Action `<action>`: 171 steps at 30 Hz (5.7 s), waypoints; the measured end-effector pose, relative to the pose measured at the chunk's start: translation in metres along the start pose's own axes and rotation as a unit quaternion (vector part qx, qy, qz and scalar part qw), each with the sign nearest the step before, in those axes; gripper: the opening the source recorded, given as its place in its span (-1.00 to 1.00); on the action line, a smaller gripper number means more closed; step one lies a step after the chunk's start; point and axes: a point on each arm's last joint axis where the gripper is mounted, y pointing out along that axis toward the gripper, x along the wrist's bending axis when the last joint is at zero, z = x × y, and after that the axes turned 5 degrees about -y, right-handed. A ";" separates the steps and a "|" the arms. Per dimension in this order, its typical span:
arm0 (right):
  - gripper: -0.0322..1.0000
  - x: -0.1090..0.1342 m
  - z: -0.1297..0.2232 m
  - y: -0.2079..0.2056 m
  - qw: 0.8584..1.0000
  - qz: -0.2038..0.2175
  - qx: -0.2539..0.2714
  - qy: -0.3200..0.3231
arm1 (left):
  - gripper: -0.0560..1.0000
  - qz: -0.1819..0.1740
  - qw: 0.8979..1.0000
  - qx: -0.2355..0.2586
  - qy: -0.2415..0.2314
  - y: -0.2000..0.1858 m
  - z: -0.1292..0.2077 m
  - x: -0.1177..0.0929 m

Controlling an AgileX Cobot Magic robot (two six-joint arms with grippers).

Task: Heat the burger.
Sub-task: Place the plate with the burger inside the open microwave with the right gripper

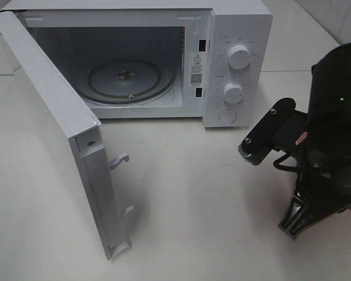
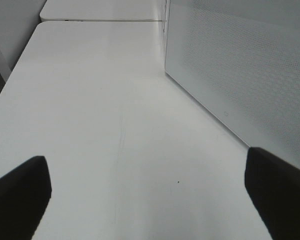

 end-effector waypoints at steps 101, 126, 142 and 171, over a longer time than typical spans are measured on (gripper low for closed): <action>-0.77 0.012 -0.045 -0.023 0.741 0.088 -0.326 -0.580 | 0.99 0.000 1.000 0.000 0.000 0.000 0.000 0.000; -0.77 -0.008 -0.045 -0.009 0.687 0.055 -0.372 -0.621 | 0.99 0.000 1.000 0.000 0.000 0.000 0.000 0.000; -0.77 -0.005 -0.048 -0.004 0.684 0.048 -0.374 -0.625 | 0.99 0.000 1.000 0.000 0.000 0.000 0.000 0.000; -0.77 -0.003 -0.118 0.003 0.696 0.065 -0.369 -0.612 | 0.99 0.000 1.000 0.000 0.000 0.000 0.000 0.000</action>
